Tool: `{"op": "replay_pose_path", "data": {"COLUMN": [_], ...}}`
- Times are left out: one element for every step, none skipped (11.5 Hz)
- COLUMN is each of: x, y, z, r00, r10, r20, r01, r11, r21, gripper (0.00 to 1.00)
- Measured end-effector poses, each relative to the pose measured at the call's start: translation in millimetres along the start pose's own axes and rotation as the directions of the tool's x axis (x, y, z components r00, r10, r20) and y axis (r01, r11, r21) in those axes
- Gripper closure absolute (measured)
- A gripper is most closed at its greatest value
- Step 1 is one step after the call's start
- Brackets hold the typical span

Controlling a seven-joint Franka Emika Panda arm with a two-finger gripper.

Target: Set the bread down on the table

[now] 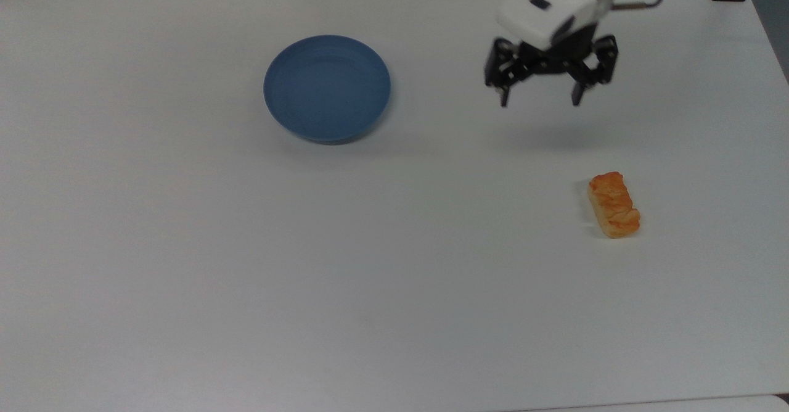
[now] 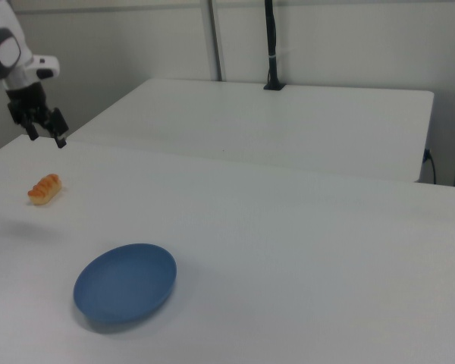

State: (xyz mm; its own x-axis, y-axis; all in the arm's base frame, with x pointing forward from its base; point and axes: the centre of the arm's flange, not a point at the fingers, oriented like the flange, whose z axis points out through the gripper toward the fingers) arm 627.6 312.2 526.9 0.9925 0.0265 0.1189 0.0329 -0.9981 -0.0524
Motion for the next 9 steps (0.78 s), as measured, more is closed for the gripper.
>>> {"op": "replay_pose_path", "data": {"x": [-2.7,-7.8,-13.0,-19.8,-29.6,-40.5,-53.5,-68.2,-82.7], "y": [23.2,47.1,73.2,97.7,118.2,137.4,160.2,180.7,201.8], "z": [-25.4,-46.7,-65.1,-79.6,-91.0,-101.6,-112.8,-123.2,-135.9], "r00": [0.999,0.998,0.995,0.991,0.986,0.982,0.976,0.967,0.957], "r10": [0.029,0.059,0.093,0.124,0.150,0.175,0.206,0.235,0.267], "r20": [0.013,0.034,0.047,0.057,0.068,0.071,0.076,0.098,0.115], "r01": [-0.029,-0.058,-0.092,-0.122,-0.148,-0.172,-0.203,-0.230,-0.261], "r11": [1.000,0.998,0.995,0.992,0.988,0.984,0.978,0.971,0.963], "r21": [-0.007,-0.018,-0.027,-0.034,-0.041,-0.043,-0.047,-0.058,-0.067], "gripper": [0.00,0.00,0.00,0.00,0.00,0.00,0.00,0.00,0.00]}}
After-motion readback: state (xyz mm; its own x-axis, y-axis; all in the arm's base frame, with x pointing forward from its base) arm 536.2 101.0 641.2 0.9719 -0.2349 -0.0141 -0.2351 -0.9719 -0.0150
